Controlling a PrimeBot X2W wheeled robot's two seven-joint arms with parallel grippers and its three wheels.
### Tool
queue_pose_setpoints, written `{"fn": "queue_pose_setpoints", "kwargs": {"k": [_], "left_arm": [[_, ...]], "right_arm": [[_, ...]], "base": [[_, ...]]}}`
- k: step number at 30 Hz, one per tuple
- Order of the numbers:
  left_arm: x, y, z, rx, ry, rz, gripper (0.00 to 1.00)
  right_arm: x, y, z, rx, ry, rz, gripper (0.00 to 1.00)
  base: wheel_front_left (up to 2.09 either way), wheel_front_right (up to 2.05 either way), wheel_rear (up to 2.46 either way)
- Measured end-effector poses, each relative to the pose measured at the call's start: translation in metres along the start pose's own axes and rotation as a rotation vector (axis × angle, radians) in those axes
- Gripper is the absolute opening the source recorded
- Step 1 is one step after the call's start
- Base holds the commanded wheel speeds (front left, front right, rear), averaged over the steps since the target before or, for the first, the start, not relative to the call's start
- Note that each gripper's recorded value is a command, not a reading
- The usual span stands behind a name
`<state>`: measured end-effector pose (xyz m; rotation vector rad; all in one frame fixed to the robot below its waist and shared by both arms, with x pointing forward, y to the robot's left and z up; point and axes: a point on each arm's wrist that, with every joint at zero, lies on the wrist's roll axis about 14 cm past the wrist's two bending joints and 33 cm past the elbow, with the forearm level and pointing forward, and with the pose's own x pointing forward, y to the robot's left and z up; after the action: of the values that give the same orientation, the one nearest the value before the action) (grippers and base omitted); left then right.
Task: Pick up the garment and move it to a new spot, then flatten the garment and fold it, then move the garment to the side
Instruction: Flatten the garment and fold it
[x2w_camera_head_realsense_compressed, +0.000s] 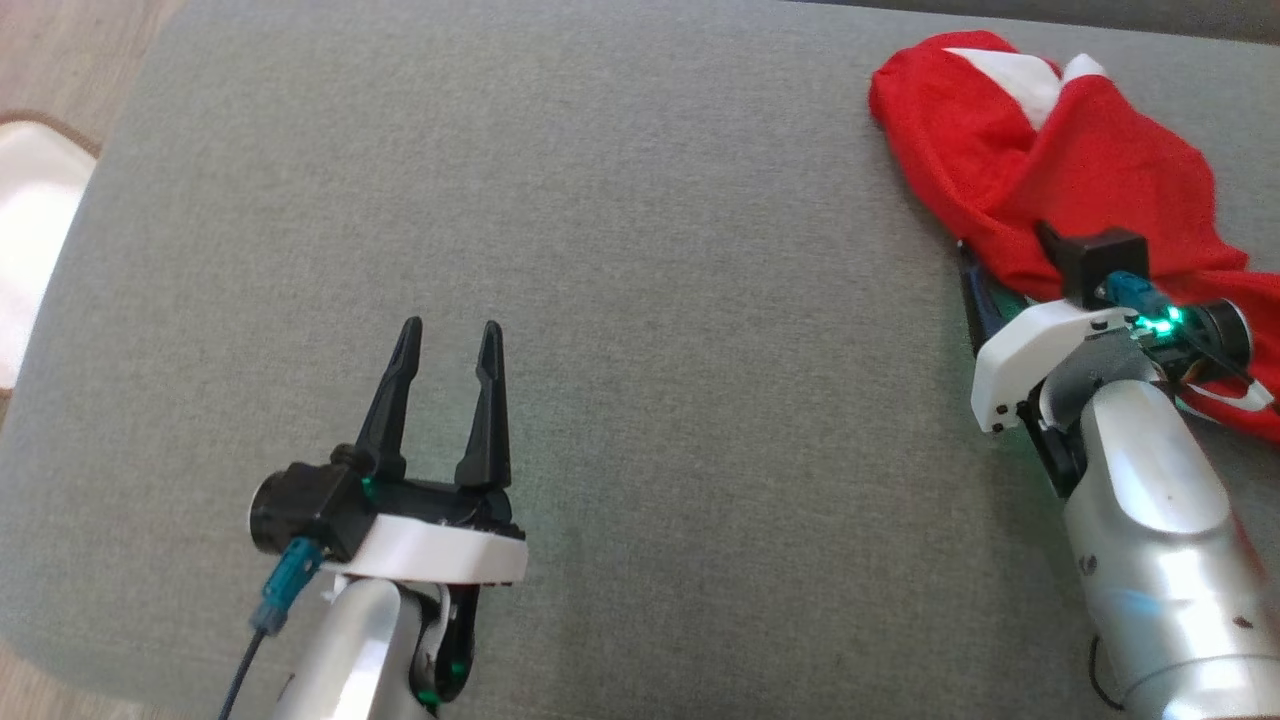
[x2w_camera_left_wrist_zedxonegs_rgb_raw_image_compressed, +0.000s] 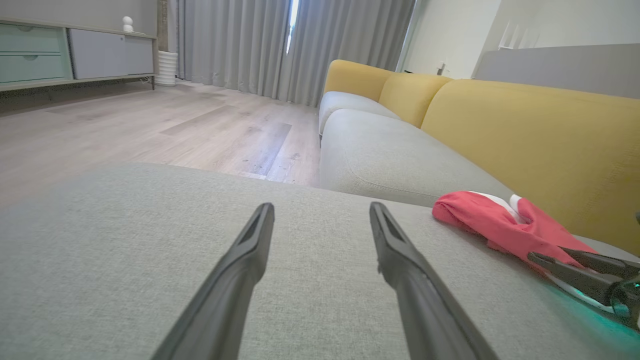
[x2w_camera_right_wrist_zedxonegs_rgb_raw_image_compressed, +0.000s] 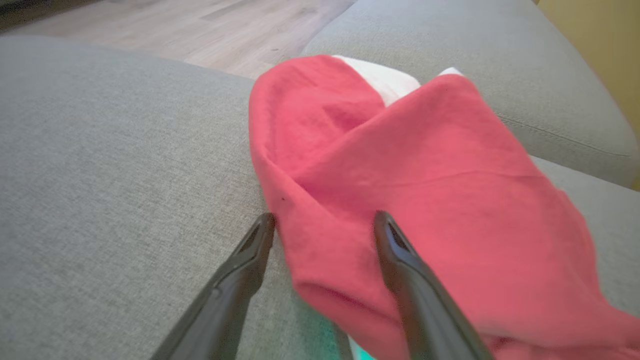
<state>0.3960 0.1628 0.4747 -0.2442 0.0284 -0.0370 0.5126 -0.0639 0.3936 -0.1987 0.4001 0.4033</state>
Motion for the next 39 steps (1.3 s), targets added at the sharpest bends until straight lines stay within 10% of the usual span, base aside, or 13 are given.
{"fn": "queue_pose_setpoints", "kwargs": {"k": [2, 21, 28, 39], "left_arm": [[0.000, 0.003, 0.001, 0.001, -0.001, 0.010, 1.00], [-0.006, -0.017, 0.022, 0.017, -0.063, -0.049, 1.00], [-0.017, -0.014, 0.023, 0.008, -0.069, -0.039, 1.00], [-0.009, -0.007, 0.005, 0.008, -0.016, -0.021, 1.00]], "right_arm": [[0.005, 0.003, -0.003, -0.003, 0.008, 0.011, 0.00], [-0.061, 0.123, 0.157, 0.132, -0.537, 0.392, 0.00], [-0.088, 0.114, 0.205, 0.235, -0.667, 0.401, 0.00], [-0.014, -0.007, 0.074, 0.275, -0.224, 0.037, 0.00]], "base": [[0.00, 0.00, 0.00], [0.00, 0.00, 0.00], [0.00, 0.00, 0.00], [0.00, 0.00, 0.00]]}}
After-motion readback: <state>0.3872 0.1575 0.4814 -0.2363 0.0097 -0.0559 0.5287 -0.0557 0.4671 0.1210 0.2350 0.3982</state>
